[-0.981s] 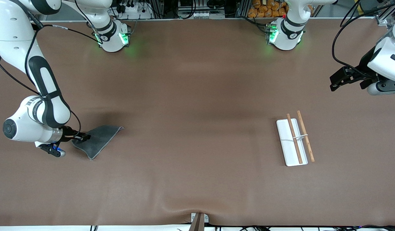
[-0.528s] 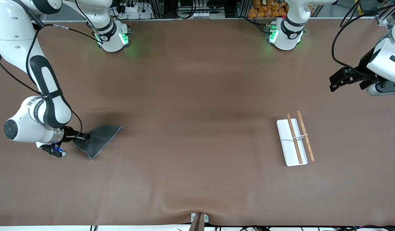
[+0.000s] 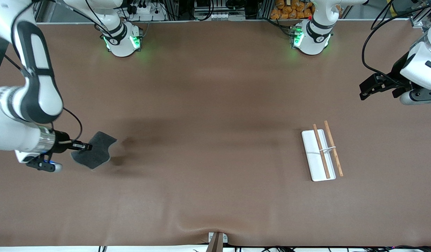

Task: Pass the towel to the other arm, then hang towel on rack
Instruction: 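Lift the towel with the right gripper while the left gripper approaches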

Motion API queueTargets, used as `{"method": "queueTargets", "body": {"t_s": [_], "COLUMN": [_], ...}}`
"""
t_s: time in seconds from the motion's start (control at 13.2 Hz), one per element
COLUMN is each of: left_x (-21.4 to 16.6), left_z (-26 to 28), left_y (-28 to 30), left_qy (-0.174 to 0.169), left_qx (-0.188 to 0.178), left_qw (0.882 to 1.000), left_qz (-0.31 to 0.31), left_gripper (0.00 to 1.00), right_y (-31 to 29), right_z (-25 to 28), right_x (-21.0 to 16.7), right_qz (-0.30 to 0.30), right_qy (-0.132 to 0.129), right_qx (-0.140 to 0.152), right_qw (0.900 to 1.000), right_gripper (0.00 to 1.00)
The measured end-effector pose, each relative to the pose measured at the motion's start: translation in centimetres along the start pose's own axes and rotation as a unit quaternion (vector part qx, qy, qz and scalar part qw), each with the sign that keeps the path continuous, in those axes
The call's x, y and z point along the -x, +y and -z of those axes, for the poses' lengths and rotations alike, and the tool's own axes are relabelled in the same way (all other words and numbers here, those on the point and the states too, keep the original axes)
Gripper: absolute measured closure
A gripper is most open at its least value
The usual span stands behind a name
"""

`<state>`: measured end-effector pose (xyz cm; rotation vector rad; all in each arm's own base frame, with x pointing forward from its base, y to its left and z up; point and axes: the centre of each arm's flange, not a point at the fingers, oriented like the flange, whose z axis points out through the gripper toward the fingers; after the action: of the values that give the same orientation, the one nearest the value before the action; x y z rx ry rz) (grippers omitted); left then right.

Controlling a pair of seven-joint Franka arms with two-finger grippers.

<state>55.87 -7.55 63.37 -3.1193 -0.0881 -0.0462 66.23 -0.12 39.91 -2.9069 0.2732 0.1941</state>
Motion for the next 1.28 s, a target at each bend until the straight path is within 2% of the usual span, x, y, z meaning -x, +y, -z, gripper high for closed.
{"method": "queueTargets", "body": {"t_s": [0.23, 0.53, 0.83, 1.06, 1.28], "left_x": [0.0, -0.1, -0.1, -0.2, -0.8], "left_z": [0.0, 0.0, 0.1, -0.5, -2.3], "left_y": [0.0, -0.1, 0.3, 3.8, 7.7], "left_qy": [0.002, 0.003, 0.007, 0.013, 0.016], "left_qx": [0.0, 0.0, 0.002, 0.014, 0.022], "left_qw": [1.0, 1.0, 1.0, 0.998, 0.995], "left_qz": [0.0, 0.001, 0.009, 0.057, 0.094], "left_gripper": [0.0, 0.0, 0.0, 0.0, 0.0], "right_y": [-3.9, -11.0, -21.8, -29.1, -33.3], "right_z": [2.9, 1.9, 2.8, 4.3, 4.0], "right_x": [0.8, 2.7, 7.0, 11.1, 13.3], "right_qz": [0.031, 0.068, 0.038, 0.009, -0.03], "right_qy": [0.004, -0.005, -0.001, 0.014, 0.033], "right_qx": [-0.002, -0.001, -0.031, -0.045, -0.064], "right_qw": [1.0, 0.998, 0.999, 0.999, 0.997], "right_gripper": [0.96, 0.96, 0.96, 0.96, 0.96]}}
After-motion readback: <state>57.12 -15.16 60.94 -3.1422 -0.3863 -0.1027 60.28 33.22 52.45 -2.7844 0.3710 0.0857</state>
